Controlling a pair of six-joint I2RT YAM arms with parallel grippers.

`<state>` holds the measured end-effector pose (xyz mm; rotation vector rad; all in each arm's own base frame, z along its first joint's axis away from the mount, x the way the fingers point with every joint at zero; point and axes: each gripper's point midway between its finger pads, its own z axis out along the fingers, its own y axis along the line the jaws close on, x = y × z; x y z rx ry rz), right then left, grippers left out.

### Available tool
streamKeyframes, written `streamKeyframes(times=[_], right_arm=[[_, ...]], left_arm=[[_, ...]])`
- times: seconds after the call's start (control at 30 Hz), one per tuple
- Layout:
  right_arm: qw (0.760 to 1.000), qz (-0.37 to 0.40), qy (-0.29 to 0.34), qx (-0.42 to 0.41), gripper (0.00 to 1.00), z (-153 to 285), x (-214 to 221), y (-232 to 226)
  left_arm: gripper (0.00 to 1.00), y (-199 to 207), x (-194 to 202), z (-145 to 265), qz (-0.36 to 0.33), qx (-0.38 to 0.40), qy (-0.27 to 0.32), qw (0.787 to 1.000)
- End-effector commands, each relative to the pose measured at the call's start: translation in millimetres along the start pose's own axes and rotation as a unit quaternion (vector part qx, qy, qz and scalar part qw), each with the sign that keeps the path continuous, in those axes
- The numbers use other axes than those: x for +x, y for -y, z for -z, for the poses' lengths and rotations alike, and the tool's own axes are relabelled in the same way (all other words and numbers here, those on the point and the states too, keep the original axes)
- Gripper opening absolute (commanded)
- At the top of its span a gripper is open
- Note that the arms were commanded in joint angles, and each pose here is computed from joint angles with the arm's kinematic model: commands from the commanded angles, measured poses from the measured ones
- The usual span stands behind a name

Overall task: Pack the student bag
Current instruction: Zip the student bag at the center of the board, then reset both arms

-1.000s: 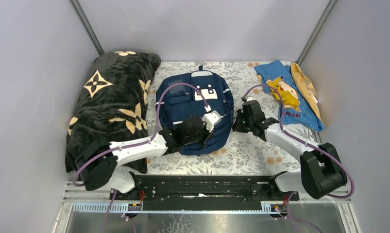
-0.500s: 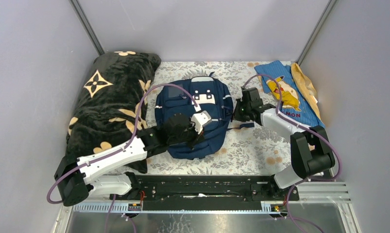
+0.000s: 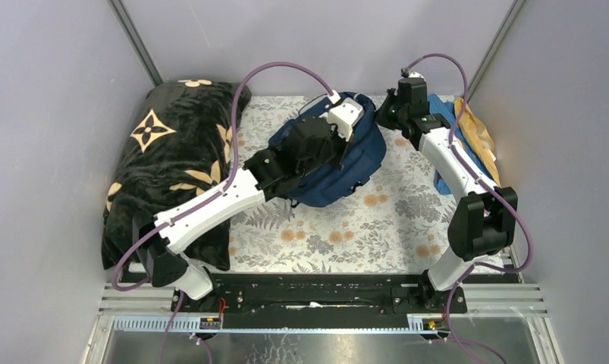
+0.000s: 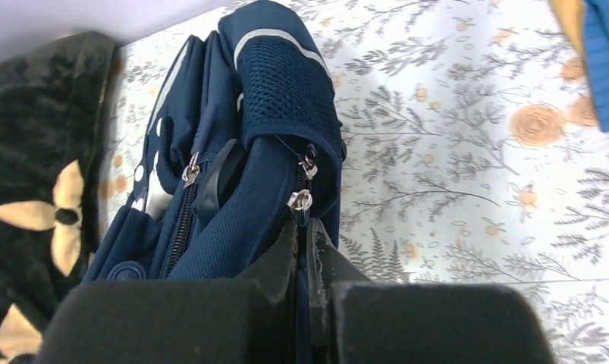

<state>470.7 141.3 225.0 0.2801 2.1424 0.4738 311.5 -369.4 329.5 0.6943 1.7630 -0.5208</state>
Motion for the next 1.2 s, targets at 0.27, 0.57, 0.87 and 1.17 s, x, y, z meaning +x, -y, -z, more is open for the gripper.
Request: streamKeyframes(times=[0.27, 0.57, 0.87, 1.17], right_arm=[[0.981, -0.023, -0.014, 0.191, 0.99, 54, 36, 126], [0.987, -0.029, 0.065, 0.145, 1.00, 115, 11, 103], [0.990, -0.031, 0.103, 0.086, 1.00, 128, 56, 108], [0.988, -0.042, 0.115, 0.098, 1.00, 126, 64, 118]], left_arm=[[0.99, 16, 13, -35, 0.151, 0.033, 0.022, 0.988], [0.99, -133, 78, 12, 0.239, -0.206, -0.082, 0.945], [0.99, -185, 116, 93, 0.211, -0.343, -0.086, 0.911], [0.99, -189, 110, 107, 0.234, -0.355, -0.055, 0.903]])
